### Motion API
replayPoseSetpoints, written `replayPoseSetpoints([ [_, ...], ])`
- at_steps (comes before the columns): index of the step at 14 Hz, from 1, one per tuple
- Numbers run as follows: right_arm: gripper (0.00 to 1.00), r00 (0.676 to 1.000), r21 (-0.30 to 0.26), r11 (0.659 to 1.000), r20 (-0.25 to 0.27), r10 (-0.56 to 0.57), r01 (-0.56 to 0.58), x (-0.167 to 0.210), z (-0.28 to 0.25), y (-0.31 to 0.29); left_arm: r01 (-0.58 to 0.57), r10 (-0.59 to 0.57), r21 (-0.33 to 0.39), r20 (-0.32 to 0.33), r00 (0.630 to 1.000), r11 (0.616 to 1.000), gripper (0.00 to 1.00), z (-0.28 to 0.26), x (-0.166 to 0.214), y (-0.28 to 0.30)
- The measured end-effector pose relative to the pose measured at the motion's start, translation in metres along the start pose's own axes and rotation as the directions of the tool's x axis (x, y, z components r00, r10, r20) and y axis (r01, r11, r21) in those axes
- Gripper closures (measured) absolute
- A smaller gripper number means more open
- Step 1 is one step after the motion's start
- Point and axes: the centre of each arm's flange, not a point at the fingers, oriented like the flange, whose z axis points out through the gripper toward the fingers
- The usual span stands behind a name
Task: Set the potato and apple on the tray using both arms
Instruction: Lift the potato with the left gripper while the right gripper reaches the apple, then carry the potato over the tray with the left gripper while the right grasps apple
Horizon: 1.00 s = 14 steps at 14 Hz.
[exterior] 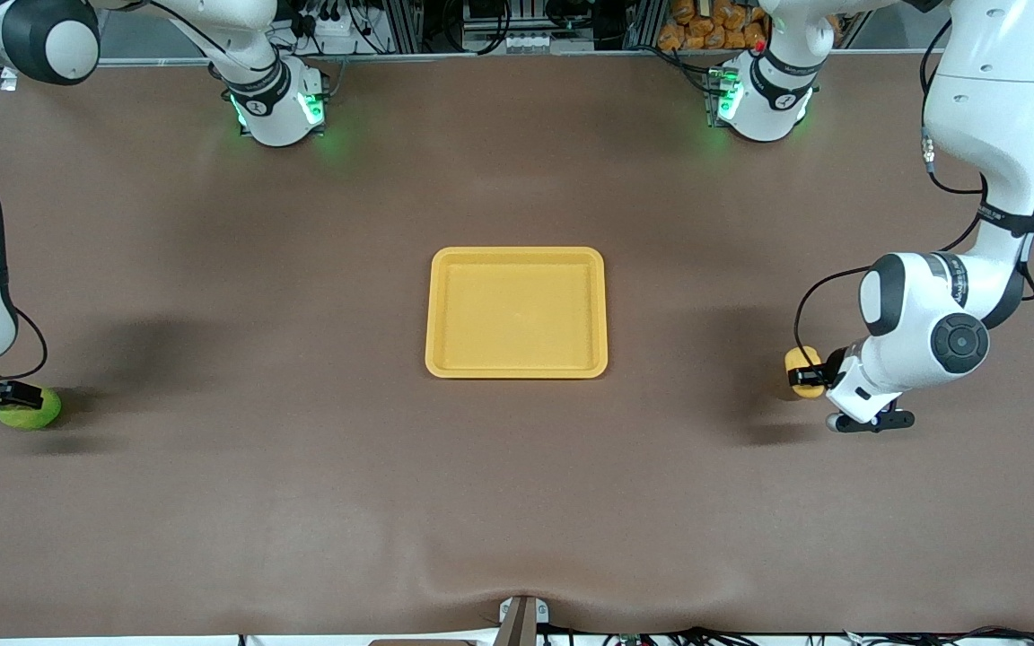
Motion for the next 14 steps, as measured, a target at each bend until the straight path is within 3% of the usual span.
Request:
replayPoseSetpoints([
  [5,0.0,1.0,-0.003,1.0,-0.006,0.011,-0.011,-0.003,0.017,0.004,-0.005,0.005,-0.009,0.021,1.0,1.0,0.48,-0.021,-0.006,0.025],
  [10,0.0,1.0,0.0,1.0,0.002,0.011,-0.011,-0.006,0.034,0.003,0.024,-0.022,-0.047,0.042,0.999,0.999,0.48,-0.035,-0.024,0.105],
  [11,0.08,1.0,0.001,1.0,0.003,0.0,0.0,-0.006,0.035,0.003,0.035,-0.033,-0.054,0.046,0.998,0.998,0.48,-0.037,-0.029,0.122],
  [14,0.16,0.997,0.003,0.997,-0.006,-0.081,0.081,-0.005,0.034,0.004,0.063,-0.06,-0.052,0.052,0.997,0.997,0.48,-0.04,-0.047,0.174],
])
